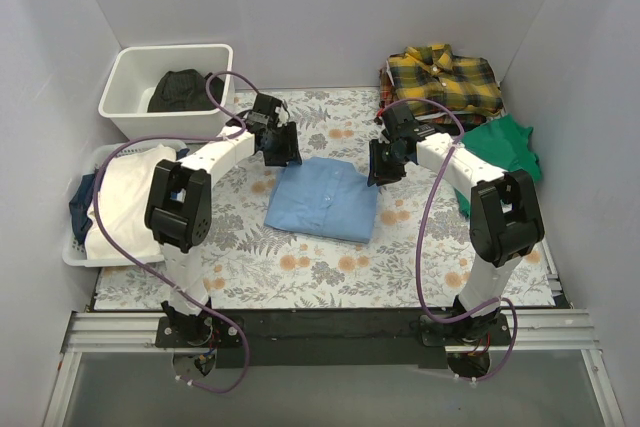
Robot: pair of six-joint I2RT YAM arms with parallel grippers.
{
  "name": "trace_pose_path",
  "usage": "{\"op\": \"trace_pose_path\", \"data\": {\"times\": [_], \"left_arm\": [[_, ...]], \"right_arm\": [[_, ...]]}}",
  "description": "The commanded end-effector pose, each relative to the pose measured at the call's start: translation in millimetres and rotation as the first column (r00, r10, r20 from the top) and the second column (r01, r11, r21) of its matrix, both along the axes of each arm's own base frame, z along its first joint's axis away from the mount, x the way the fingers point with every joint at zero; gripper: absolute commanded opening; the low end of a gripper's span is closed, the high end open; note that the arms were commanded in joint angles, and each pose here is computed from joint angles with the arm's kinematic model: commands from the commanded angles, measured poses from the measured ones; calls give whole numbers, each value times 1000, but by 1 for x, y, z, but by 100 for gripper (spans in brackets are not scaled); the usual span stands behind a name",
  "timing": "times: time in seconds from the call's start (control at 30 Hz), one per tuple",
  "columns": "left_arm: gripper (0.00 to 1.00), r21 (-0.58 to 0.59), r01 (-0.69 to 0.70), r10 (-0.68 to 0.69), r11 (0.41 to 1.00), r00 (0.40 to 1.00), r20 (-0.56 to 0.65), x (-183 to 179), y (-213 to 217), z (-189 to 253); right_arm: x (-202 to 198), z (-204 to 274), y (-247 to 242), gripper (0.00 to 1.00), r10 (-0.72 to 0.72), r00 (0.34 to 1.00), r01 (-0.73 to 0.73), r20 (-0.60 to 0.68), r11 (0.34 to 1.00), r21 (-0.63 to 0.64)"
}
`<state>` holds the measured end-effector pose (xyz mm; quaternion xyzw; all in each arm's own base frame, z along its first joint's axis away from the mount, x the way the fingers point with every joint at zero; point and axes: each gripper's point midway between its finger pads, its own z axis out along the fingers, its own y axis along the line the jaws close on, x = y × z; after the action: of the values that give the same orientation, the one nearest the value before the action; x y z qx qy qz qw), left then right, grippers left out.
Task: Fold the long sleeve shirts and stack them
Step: Fold the shirt
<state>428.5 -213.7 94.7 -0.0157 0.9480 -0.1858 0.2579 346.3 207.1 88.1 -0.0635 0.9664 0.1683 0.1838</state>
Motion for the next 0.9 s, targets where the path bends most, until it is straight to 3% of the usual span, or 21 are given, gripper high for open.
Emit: {"op": "trace_pose_path", "data": {"times": [0.0,0.13,0.17,0.27,0.53,0.77,0.87], "left_arm": [[43,-21,19,-19,1000,1000,-13,3,-3,-3],[28,-21,19,-20,1000,1000,-13,2,-3,-2],[15,-20,16,-16,1000,1000,-9,3,-2,0],[0,-15,1,0,1000,1000,8,6,0,8],[0,-47,-32,38,998,989,143,6,8,67],[0,-63,-68,80,996,974,213,4,17,87],[0,-33,-145,149,989,972,180,7,32,69]], "right_arm": [[1,5,1,37,-8,1000,8,7,1000,15],[2,5,2,37,-5,1000,5,9,1000,15],[3,6,2,37,-5,1000,5,10,1000,16],[2,5,4,36,1,1000,-1,5,1000,23],[4,13,13,36,49,998,-50,26,997,60],[11,19,25,36,71,996,-75,51,993,87],[15,16,31,36,85,995,-90,51,992,90]]}}
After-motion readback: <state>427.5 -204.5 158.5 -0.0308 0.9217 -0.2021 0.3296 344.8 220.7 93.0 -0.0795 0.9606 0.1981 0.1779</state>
